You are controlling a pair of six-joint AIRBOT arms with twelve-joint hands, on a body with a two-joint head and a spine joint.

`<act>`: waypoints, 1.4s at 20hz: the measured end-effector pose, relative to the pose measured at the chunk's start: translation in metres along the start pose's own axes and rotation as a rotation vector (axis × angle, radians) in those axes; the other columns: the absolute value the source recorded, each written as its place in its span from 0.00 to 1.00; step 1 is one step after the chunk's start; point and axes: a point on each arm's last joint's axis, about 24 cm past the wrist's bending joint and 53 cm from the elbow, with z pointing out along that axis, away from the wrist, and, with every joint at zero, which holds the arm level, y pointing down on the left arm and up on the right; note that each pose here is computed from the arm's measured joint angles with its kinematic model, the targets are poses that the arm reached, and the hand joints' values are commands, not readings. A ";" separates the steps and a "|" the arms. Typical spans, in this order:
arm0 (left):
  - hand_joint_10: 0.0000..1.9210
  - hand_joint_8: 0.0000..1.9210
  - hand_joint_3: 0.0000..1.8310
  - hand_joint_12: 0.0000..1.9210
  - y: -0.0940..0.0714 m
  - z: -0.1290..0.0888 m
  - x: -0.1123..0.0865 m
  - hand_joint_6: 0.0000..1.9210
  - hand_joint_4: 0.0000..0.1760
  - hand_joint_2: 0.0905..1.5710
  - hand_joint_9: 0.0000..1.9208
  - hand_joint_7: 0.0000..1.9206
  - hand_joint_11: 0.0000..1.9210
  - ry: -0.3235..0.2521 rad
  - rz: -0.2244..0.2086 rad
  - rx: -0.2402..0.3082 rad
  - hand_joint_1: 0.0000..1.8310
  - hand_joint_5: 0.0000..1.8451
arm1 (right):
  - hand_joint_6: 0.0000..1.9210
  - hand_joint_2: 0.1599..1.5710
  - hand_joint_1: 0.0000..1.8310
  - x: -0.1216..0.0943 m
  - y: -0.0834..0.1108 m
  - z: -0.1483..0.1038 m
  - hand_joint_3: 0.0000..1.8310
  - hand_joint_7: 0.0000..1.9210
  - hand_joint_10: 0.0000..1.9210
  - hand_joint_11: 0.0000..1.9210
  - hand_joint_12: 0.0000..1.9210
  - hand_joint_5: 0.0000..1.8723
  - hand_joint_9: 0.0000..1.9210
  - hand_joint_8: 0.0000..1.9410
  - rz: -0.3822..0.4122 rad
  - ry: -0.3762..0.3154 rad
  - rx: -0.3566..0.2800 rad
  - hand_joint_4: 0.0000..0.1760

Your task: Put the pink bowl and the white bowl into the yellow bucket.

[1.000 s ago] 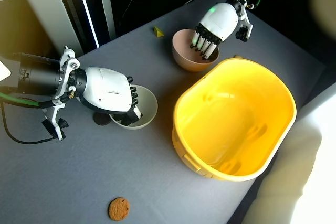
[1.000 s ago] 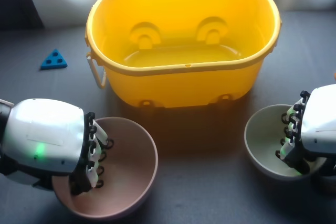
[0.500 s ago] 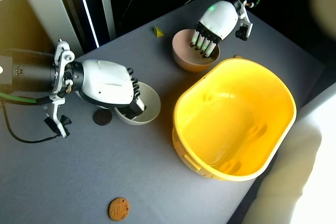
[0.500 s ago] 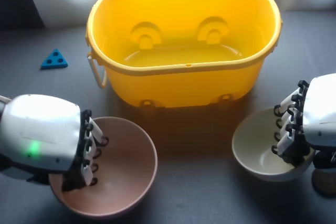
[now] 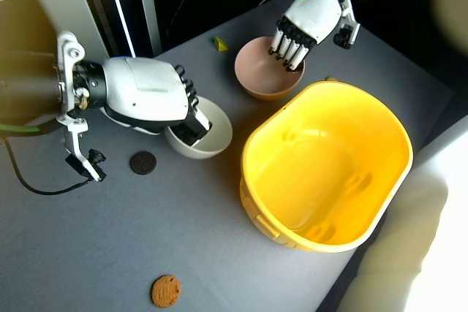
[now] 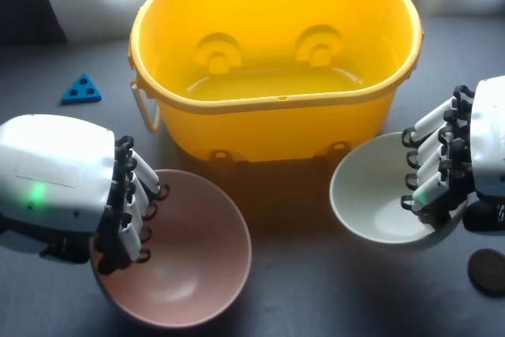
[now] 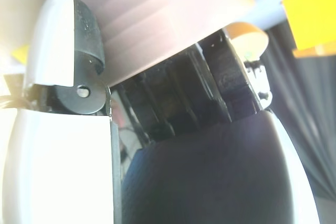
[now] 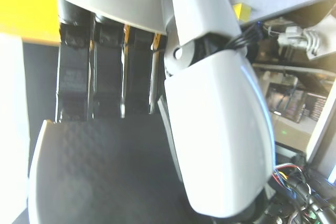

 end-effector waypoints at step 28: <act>0.53 0.43 0.00 0.61 -0.002 -0.060 -0.083 0.35 0.00 0.65 0.50 0.56 0.35 -0.253 -0.143 0.081 0.76 0.63 | 0.43 0.64 0.76 -0.060 0.020 -0.001 0.00 0.57 0.54 0.40 0.60 0.58 0.52 0.36 -0.520 -0.202 -0.015 0.00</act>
